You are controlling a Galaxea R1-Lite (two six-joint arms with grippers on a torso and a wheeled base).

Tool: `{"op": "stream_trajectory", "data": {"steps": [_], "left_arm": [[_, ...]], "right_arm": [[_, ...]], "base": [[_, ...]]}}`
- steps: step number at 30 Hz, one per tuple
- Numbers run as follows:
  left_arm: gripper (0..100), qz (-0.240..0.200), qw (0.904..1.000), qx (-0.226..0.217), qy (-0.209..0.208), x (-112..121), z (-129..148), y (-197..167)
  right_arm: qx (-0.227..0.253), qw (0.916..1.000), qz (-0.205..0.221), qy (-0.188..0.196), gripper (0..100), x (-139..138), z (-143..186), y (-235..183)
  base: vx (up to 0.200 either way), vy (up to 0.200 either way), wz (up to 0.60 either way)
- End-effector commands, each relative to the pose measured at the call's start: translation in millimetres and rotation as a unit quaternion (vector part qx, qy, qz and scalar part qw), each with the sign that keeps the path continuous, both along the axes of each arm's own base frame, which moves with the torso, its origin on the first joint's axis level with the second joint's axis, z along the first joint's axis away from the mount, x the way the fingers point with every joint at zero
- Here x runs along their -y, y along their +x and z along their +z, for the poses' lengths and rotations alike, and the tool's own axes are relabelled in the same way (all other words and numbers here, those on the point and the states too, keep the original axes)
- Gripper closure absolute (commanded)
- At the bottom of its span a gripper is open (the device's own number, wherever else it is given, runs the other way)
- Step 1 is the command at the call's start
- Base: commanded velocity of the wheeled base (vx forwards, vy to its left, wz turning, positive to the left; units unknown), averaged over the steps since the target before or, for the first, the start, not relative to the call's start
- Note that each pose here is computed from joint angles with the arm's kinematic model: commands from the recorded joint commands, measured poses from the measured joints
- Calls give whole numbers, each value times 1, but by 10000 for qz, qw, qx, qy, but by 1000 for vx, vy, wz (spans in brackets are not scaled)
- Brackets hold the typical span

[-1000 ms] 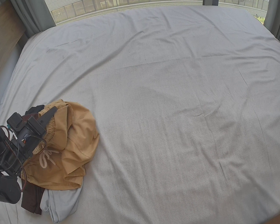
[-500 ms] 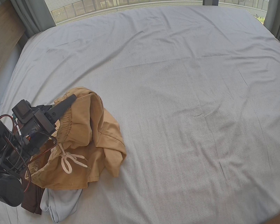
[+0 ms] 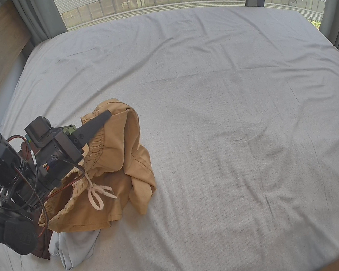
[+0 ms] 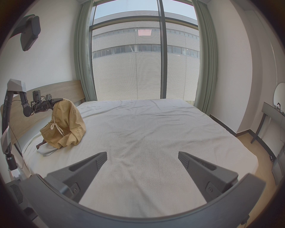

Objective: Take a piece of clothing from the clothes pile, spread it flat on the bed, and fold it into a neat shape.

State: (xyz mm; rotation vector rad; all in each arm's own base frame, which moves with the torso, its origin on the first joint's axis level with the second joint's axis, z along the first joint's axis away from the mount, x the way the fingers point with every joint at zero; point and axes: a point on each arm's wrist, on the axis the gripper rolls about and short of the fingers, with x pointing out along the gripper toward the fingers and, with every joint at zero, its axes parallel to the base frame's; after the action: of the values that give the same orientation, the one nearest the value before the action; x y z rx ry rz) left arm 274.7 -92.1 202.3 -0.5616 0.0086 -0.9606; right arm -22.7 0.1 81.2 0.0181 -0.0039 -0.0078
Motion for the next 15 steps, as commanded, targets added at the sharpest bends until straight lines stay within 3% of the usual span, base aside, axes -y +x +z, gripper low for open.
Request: {"op": "stream_trajectory", "data": {"steps": [1,11,15], "left_arm": [[100,-118,9999,-66,16,9,-5,3],[100,-338,9994,100,-69,31,-12,10],[100,-521,9979,292,-245,51,-5,6]], "right_arm": [[4,10000,-7,2,0,0,-5,0],[4,10000,-7,2,0,0,-5,0],[4,10000,-14,2,0,0,-5,0]], "base": [[0,0,0],[0,0,0],[0,0,0]]}}
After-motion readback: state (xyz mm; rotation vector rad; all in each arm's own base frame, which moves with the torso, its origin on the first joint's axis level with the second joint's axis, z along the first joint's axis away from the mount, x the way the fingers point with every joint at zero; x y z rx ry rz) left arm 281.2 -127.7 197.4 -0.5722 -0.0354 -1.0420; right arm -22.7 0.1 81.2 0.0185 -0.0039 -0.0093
